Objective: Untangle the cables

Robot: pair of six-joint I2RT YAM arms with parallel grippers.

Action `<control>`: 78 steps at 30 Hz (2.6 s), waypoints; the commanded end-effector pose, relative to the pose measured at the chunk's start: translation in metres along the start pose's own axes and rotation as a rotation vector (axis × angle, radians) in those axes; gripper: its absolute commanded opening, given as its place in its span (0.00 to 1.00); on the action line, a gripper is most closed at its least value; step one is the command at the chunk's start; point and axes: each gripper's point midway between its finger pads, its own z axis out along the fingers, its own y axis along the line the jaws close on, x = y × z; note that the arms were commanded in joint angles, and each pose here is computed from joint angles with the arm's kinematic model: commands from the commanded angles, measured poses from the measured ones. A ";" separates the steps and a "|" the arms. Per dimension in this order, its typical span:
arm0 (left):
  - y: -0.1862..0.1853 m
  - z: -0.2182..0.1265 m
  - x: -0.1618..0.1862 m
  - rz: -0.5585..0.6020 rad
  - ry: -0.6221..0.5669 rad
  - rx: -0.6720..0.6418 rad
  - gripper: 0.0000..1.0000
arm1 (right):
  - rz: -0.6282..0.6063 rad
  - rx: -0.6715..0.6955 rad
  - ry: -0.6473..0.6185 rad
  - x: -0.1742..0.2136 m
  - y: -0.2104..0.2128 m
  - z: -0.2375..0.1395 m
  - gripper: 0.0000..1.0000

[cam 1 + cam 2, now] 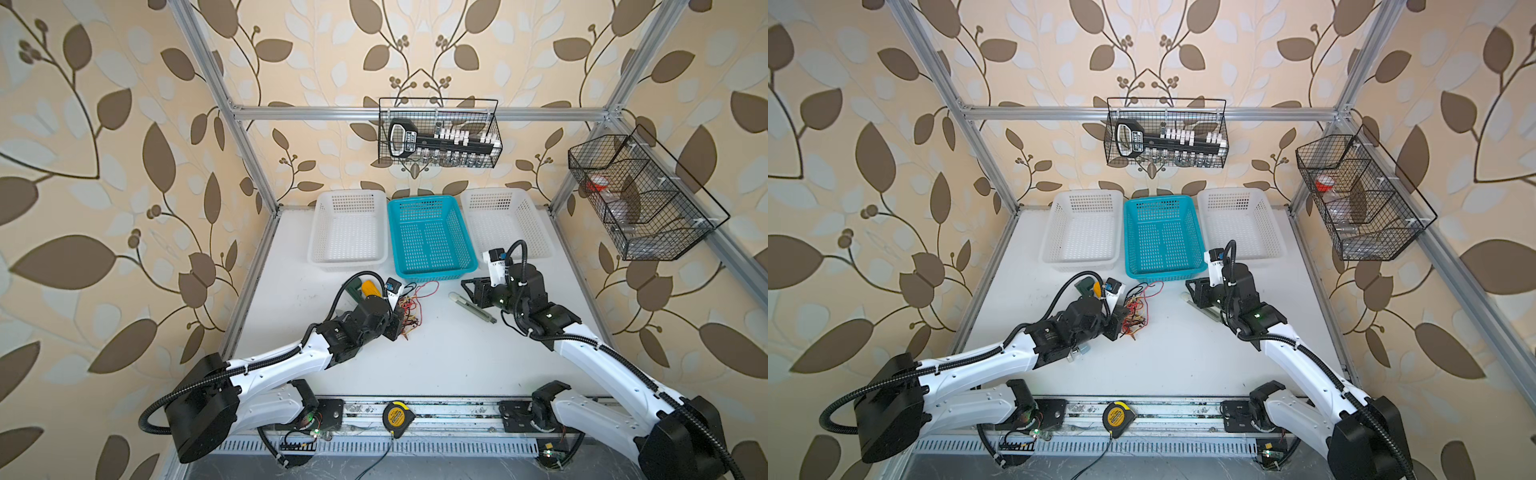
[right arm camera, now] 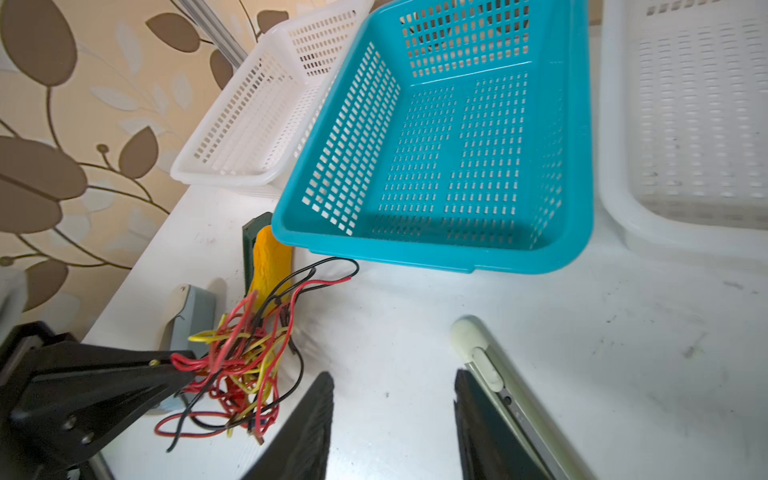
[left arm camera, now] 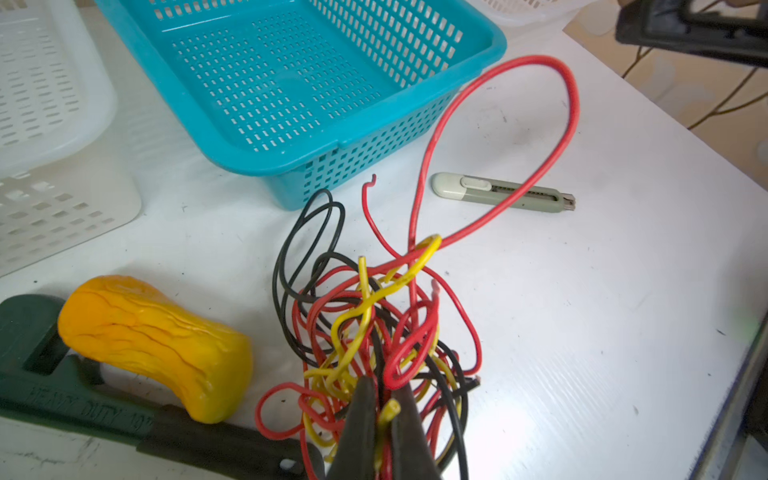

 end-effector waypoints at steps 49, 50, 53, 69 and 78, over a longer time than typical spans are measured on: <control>-0.071 -0.074 -0.103 -0.008 -0.307 0.379 0.00 | 0.028 -0.063 -0.231 -0.015 -0.001 0.027 0.00; -0.066 -0.071 -0.101 -0.018 -0.304 0.348 0.00 | 0.029 -0.035 -0.232 -0.016 -0.005 0.025 0.00; -0.038 -0.061 -0.092 -0.065 -0.282 0.192 0.00 | 0.020 0.075 -0.233 -0.020 -0.021 0.015 0.00; 0.064 -0.027 -0.011 -0.280 -0.076 -0.247 0.00 | 0.104 0.441 -0.214 -0.036 -0.096 -0.050 0.00; 0.074 -0.017 0.003 -0.313 -0.044 -0.264 0.00 | 0.180 0.536 -0.265 -0.045 -0.132 -0.093 0.00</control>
